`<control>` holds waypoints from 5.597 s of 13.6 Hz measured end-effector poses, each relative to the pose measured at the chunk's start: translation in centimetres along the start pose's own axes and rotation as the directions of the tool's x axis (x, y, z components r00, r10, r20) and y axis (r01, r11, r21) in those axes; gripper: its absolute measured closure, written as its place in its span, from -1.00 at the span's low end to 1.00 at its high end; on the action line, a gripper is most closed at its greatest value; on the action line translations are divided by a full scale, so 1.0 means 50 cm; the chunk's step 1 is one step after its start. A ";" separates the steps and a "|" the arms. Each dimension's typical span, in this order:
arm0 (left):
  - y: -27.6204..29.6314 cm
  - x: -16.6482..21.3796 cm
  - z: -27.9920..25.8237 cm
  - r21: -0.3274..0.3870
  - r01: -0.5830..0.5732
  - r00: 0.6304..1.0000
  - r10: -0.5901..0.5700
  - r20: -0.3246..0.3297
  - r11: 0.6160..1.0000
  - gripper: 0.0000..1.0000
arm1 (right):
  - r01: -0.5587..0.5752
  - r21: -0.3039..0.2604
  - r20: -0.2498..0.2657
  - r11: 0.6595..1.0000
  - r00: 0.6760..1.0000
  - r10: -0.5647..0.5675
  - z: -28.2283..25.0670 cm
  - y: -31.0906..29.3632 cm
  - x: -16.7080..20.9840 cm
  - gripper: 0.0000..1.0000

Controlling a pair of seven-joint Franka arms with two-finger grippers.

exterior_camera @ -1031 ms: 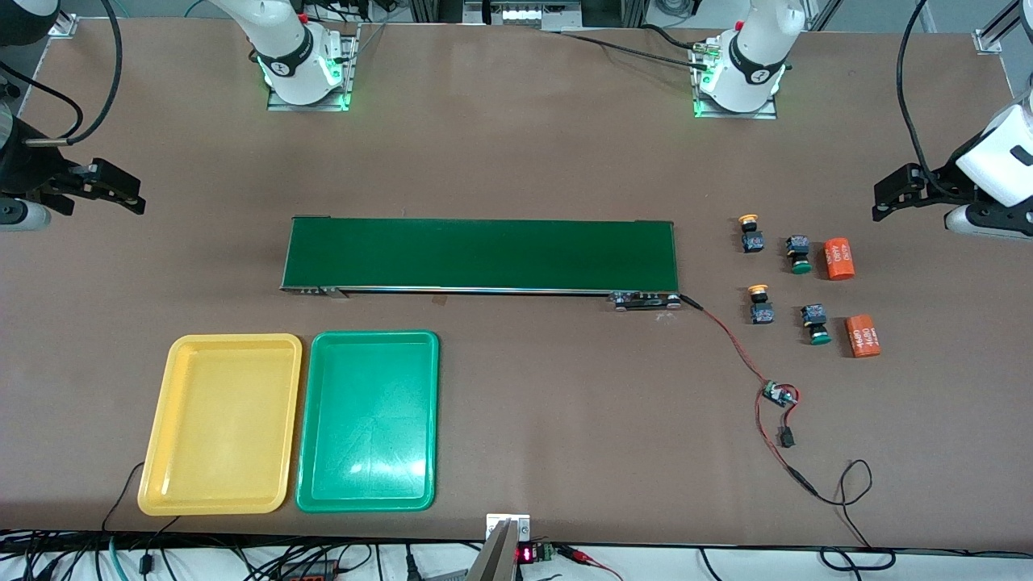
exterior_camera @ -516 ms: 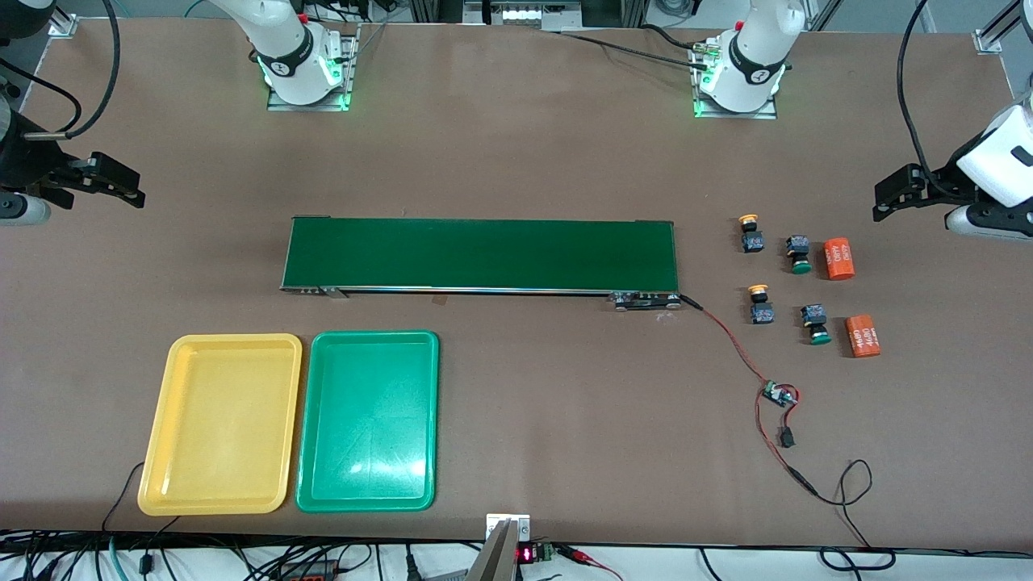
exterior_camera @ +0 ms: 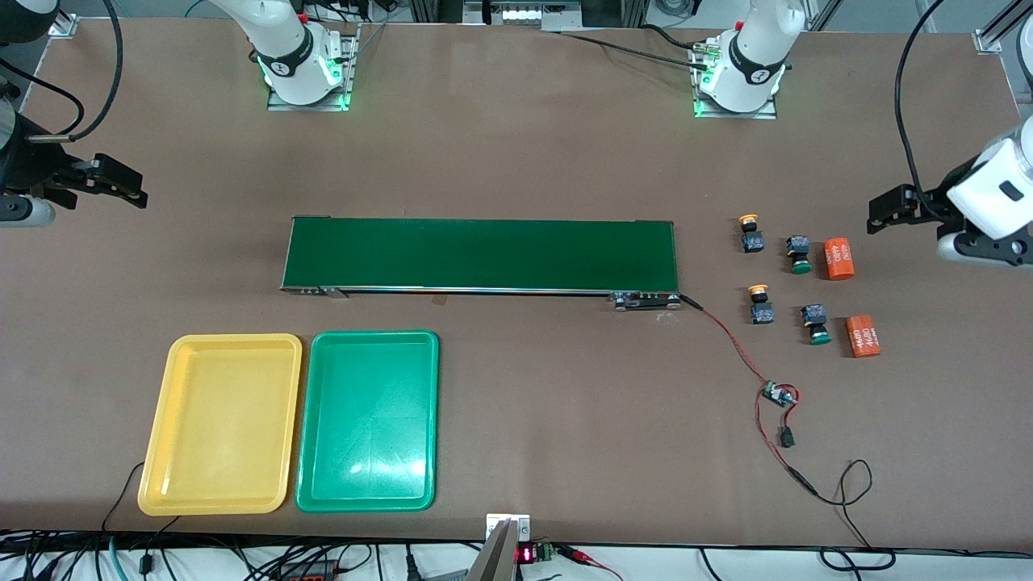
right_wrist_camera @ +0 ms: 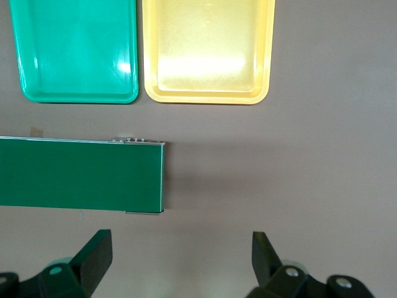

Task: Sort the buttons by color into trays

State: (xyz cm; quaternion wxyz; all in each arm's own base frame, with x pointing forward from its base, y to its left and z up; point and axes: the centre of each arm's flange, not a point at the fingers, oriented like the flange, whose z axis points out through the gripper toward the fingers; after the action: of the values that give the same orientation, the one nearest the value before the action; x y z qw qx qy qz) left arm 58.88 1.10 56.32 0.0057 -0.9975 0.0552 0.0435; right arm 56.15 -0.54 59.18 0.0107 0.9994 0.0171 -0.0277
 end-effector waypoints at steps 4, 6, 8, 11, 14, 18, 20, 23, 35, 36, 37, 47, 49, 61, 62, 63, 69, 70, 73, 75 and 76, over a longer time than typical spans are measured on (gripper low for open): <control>-0.029 0.027 0.021 -0.001 0.022 1.000 -0.022 0.013 1.000 -1.00 | 0.000 0.000 -0.001 1.000 1.000 0.000 0.000 0.000 0.000 -1.00; -0.043 0.037 0.041 -0.003 0.032 0.999 -0.032 0.024 0.999 -1.00 | 0.000 0.000 -0.001 1.000 1.000 0.000 0.000 0.000 0.000 -1.00; -0.067 0.060 0.071 0.025 0.043 0.999 -0.043 -0.006 0.999 -1.00 | 0.000 0.000 -0.001 1.000 1.000 0.000 0.000 0.000 0.000 -1.00; -0.137 0.099 0.158 0.070 0.076 0.996 -0.073 -0.043 0.995 -1.00 | 0.000 0.000 -0.001 1.000 1.000 0.000 0.000 0.000 0.000 -1.00; -0.219 0.130 0.286 0.070 0.122 0.991 -0.117 -0.070 0.990 -1.00 | 0.000 0.000 -0.001 1.000 1.000 0.000 0.000 0.000 0.000 -1.00; -0.279 0.119 0.478 0.069 0.142 0.983 -0.133 -0.128 0.987 -1.00 | 0.000 0.000 -0.001 1.000 1.000 0.000 0.000 0.000 0.000 -1.00; -0.293 0.099 0.561 0.071 0.144 0.976 -0.130 -0.172 0.987 -1.00 | 0.000 0.000 -0.001 1.000 1.000 0.000 0.000 0.000 0.000 -1.00; -0.290 0.071 0.664 0.069 0.143 0.969 -0.126 -0.212 0.987 -1.00 | 0.000 0.000 -0.002 1.000 1.000 0.000 0.000 0.000 0.000 -1.00; -0.314 0.051 0.754 0.059 0.149 0.975 -0.136 -0.178 0.987 0.00 | 0.000 0.000 -0.011 1.000 1.000 0.000 -0.002 0.001 0.002 -1.00; -0.315 0.058 0.734 0.059 0.131 0.980 -0.120 -0.156 0.990 0.00 | 0.000 0.000 -0.011 1.000 1.000 0.000 -0.002 0.001 0.002 -1.00; -0.316 0.066 0.703 0.056 0.110 0.987 -0.102 -0.122 0.992 0.00 | -0.001 0.000 -0.011 1.000 1.000 0.001 -0.002 0.001 0.002 -1.00; -0.099 0.129 0.446 -0.124 -0.218 0.946 0.241 0.216 0.968 0.00 | -0.005 0.000 -0.009 1.000 1.000 0.005 0.001 0.005 0.003 -1.00; -0.009 0.136 0.438 -0.181 -0.392 0.882 0.425 0.204 0.902 0.00 | -0.005 0.000 -0.009 1.000 1.000 0.005 0.001 0.005 0.003 -1.00; 0.414 0.093 0.522 -0.229 -0.935 0.293 0.953 -0.075 0.270 0.00 | -0.005 -0.001 -0.013 1.000 1.000 0.005 0.000 0.005 0.004 -1.00; 0.441 0.082 0.539 -0.217 -0.945 0.270 0.959 -0.090 0.245 0.00 | -0.005 -0.001 -0.013 1.000 1.000 0.005 0.001 0.005 0.004 -1.00; 0.469 0.069 0.557 -0.205 -0.953 0.249 0.963 -0.101 0.224 0.00 | -0.005 -0.001 -0.013 1.000 1.000 0.005 0.001 0.005 0.004 -1.00; 0.565 0.014 0.614 -0.181 -0.973 0.164 0.981 -0.106 0.143 0.00 | -0.005 -0.001 -0.013 1.000 1.000 0.005 0.001 0.006 0.004 -1.00; 0.572 0.008 0.621 -0.167 -0.979 0.133 0.987 -0.084 0.118 0.00 | -0.005 -0.001 -0.013 1.000 1.000 0.005 0.001 0.006 0.004 -1.00; 0.583 -0.004 0.633 -0.146 -0.987 0.082 0.996 -0.044 0.075 -0.11 | -0.005 -0.001 -0.013 1.000 1.000 0.005 0.001 0.006 0.004 -1.00; 0.586 -0.005 0.630 -0.141 -0.987 0.085 0.995 -0.042 0.078 -0.21 | -0.005 -0.001 -0.013 1.000 1.000 0.005 0.001 0.006 0.004 -1.00; 0.586 -0.004 0.626 -0.138 -0.987 0.094 0.995 -0.041 0.088 -0.36 | -0.005 -0.001 -0.013 1.000 1.000 0.005 0.001 0.006 0.004 -1.00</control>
State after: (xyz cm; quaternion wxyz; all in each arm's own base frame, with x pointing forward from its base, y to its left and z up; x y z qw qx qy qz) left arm 52.72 -27.49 24.95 -0.0879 -0.6968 0.7083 0.0709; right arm 56.36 -0.81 59.11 0.0110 0.9996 0.0146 -0.0213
